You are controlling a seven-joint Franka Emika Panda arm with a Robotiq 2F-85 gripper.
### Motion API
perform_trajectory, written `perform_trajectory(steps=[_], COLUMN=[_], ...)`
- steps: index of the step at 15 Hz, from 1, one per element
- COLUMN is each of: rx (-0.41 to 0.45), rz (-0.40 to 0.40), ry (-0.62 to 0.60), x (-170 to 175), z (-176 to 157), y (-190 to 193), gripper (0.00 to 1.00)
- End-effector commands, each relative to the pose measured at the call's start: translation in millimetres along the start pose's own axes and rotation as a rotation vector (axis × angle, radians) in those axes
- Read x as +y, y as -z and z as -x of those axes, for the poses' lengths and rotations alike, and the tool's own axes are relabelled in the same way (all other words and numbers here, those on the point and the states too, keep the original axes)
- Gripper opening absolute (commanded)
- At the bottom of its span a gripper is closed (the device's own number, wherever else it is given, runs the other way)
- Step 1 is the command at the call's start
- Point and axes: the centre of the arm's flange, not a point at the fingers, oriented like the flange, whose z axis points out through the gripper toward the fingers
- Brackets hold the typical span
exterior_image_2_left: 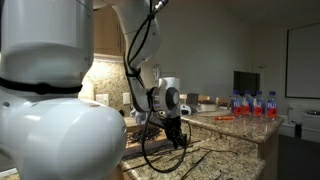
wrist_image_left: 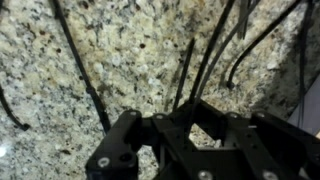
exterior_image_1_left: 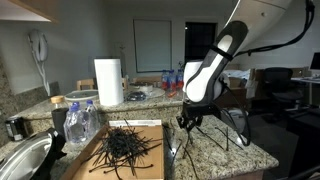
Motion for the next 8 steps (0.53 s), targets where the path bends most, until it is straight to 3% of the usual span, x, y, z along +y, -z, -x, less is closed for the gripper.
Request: perform_trajectory(steps=[1,8], rx=[0.002,0.031], rz=[-0.006,-0.028], ry=[0.062,0.133], x=[3.7,-11.5], z=[1.6,-5.9], y=[38.2,74.1], gripper=[0.07,0.07])
